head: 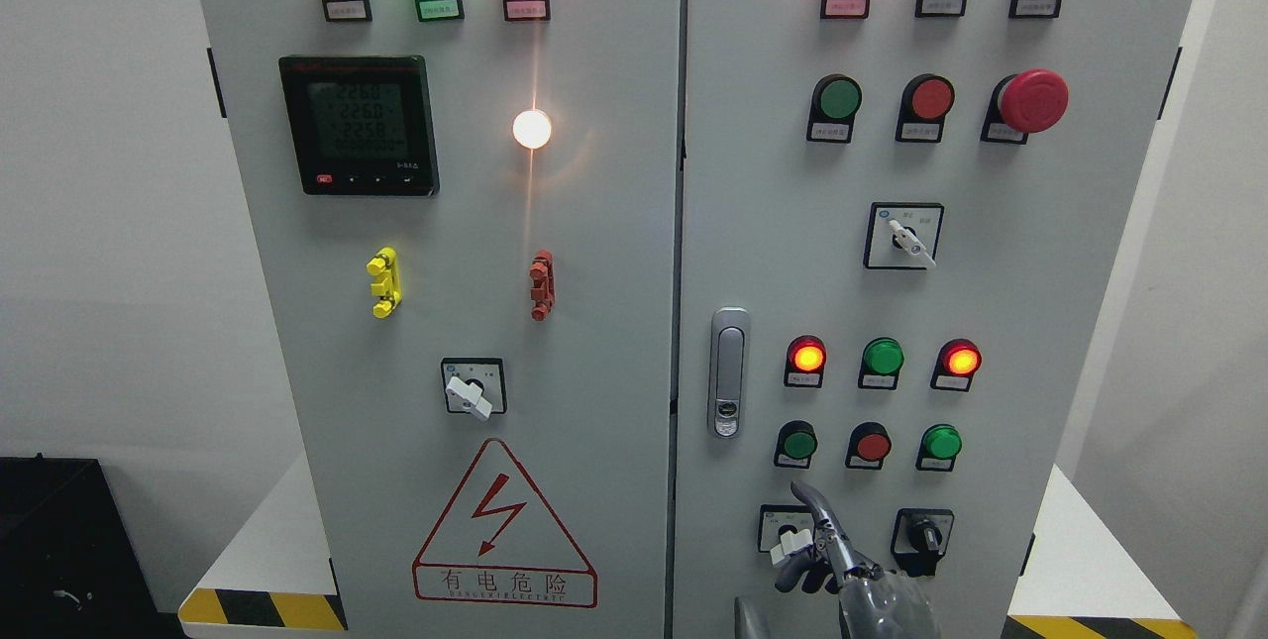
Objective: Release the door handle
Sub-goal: 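Raise the right hand up toward the silver door handle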
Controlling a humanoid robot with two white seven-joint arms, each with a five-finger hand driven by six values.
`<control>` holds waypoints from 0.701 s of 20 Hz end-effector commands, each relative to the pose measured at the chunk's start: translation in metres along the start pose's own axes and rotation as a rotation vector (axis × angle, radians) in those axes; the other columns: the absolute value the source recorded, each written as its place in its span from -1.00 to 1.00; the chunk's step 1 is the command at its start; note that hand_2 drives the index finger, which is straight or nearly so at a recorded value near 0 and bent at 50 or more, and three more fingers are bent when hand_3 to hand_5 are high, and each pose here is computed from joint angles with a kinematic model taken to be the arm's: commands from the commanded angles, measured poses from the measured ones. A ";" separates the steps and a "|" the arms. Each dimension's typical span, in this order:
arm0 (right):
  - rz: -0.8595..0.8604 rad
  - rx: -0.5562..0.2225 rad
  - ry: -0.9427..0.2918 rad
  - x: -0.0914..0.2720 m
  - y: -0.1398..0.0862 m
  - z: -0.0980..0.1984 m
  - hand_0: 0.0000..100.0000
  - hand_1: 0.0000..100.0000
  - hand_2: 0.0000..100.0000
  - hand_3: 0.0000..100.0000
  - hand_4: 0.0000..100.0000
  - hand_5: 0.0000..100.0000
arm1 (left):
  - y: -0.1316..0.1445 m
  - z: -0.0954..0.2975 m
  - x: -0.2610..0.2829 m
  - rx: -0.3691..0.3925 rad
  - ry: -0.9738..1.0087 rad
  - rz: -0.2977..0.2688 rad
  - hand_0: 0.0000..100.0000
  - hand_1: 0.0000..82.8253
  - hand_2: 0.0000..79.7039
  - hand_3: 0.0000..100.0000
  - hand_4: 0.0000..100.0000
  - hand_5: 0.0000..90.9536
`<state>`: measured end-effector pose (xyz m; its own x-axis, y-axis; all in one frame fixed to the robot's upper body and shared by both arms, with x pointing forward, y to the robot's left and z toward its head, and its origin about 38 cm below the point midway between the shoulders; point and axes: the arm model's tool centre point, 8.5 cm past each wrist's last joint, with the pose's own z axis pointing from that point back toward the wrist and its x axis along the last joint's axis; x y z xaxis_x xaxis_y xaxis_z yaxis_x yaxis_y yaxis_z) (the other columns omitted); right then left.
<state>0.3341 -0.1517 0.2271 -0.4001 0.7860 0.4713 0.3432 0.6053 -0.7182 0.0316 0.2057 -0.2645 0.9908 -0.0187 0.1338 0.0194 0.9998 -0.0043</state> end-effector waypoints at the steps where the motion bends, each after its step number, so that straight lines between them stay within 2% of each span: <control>1: 0.230 0.019 -0.008 -0.009 0.019 -0.014 -0.10 -0.33 -1.00 1.00 1.00 1.00 | 0.000 0.001 -0.011 0.000 0.016 0.001 -0.76 0.34 -1.00 -1.00 -1.00 -1.00; 14: 0.439 0.010 -0.011 0.013 0.041 -0.034 -0.07 -0.41 -1.00 1.00 1.00 1.00 | 0.000 0.001 -0.011 0.000 0.016 0.001 -0.76 0.34 -1.00 -1.00 -1.00 -1.00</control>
<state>0.3615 -0.1381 0.2306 -0.2204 0.9557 0.1951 0.4936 0.2818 -0.8228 0.0314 0.2057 -0.2645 0.9909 -0.0182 0.1334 0.0190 0.9998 -0.0044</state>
